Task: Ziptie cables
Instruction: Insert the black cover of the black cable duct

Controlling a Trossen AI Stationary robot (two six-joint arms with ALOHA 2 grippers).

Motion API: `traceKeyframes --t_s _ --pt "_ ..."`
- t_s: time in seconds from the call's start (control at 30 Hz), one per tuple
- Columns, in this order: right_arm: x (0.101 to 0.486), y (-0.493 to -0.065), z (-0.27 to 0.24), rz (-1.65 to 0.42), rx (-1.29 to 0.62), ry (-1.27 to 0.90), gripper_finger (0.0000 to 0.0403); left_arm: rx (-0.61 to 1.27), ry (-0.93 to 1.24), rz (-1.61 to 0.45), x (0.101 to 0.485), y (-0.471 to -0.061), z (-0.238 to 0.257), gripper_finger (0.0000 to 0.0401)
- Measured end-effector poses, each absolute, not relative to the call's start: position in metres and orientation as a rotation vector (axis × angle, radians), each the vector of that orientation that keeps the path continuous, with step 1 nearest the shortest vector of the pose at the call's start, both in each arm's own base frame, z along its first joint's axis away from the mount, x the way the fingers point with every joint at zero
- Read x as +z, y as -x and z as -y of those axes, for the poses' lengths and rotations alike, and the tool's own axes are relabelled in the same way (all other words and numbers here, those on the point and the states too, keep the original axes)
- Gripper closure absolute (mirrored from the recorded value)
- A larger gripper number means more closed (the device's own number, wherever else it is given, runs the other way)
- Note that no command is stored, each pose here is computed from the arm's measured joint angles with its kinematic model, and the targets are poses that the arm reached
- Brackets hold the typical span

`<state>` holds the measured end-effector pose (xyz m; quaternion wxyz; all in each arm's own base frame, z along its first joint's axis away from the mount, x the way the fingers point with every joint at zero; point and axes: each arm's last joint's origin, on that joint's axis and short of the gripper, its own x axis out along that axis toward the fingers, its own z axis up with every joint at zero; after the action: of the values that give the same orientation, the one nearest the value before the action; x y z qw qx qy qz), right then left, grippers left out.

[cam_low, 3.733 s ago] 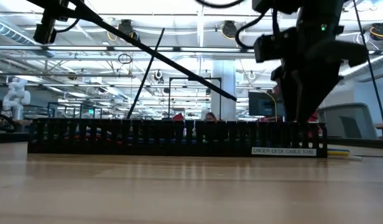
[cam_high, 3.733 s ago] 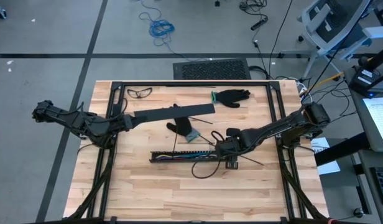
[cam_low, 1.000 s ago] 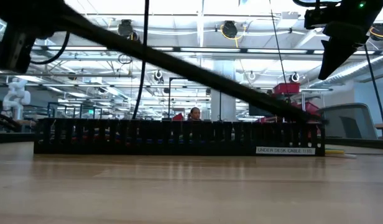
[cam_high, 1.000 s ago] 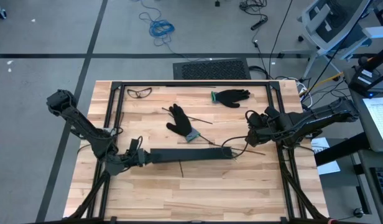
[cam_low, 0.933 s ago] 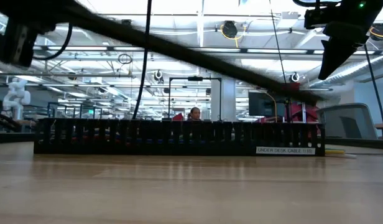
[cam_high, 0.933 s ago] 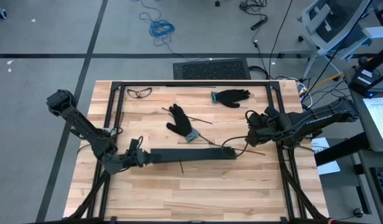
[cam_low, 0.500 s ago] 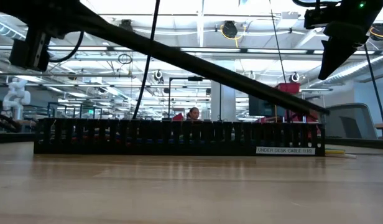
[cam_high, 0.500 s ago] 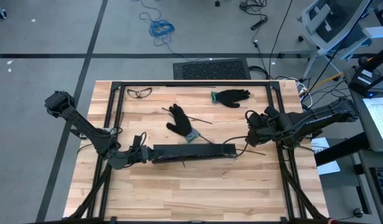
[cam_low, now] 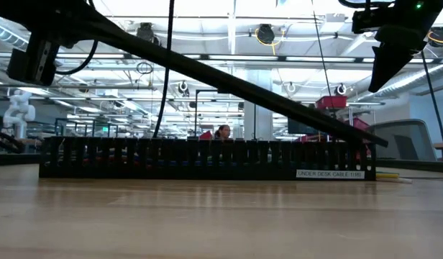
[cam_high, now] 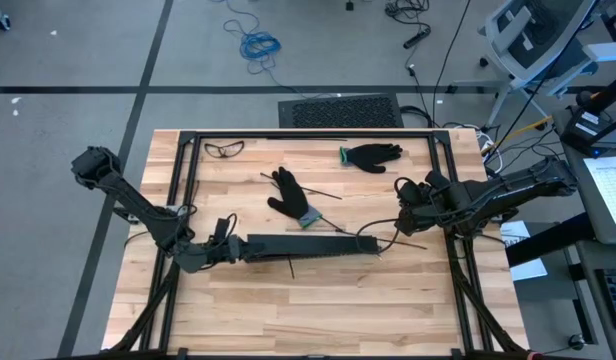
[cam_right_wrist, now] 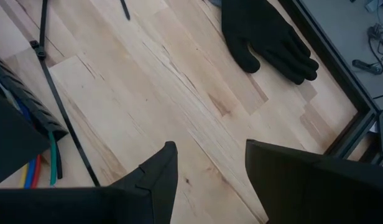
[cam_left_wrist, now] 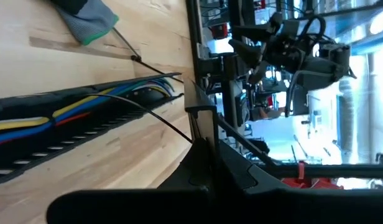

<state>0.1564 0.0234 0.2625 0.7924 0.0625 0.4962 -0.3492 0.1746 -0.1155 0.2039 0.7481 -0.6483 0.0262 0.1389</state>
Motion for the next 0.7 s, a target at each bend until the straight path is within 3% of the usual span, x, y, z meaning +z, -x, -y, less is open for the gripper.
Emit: traceKeyframes --t_s 0.7 --pt "0.264 -0.169 -0.028 -0.991 -0.664 -0.186 0.0227 0.356 1.442 0.038 0.206 -0.174 0.113 0.0394"
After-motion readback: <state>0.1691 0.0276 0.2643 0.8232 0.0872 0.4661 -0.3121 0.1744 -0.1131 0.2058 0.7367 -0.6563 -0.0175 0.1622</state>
